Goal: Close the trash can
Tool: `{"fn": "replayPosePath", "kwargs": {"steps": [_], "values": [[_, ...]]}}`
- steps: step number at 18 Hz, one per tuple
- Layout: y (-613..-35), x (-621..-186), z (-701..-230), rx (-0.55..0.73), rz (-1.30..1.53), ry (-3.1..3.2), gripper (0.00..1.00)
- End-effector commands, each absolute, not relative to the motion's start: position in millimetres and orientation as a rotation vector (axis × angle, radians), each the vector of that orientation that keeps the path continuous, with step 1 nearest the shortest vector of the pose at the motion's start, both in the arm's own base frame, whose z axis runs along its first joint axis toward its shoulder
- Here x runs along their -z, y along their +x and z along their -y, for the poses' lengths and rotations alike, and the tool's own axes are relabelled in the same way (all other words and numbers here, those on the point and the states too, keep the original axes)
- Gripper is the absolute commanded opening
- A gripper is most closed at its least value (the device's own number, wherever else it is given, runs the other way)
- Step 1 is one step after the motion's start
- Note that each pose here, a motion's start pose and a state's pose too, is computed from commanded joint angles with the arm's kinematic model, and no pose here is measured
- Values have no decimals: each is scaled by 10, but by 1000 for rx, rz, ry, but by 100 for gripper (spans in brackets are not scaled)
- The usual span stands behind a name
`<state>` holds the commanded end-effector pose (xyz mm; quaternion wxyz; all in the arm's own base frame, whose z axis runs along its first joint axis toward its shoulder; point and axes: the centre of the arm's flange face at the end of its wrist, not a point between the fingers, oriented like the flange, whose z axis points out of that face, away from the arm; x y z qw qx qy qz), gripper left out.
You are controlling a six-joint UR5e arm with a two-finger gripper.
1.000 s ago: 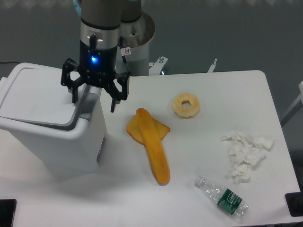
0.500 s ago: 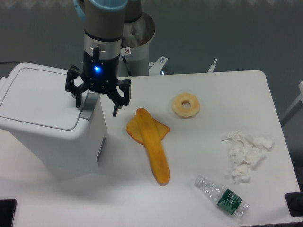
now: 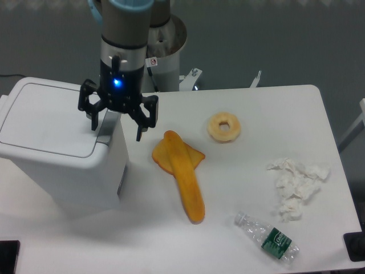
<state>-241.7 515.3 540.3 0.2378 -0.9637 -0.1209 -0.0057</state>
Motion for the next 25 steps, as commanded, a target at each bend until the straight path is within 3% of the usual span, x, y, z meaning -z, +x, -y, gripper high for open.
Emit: {"fn": "replayPosePath", "kwargs": {"steps": [7, 11, 20, 25], "values": [[-3778, -5349, -4298, -240, 301, -2704, 100], [-4550, -4998, -3809, -337, 155, -2849, 100], [-6123, -3725, -3283, -247, -159, -3109, 100], [-6500, -3515, -3365, -217, -164, -3152, 100]]}}
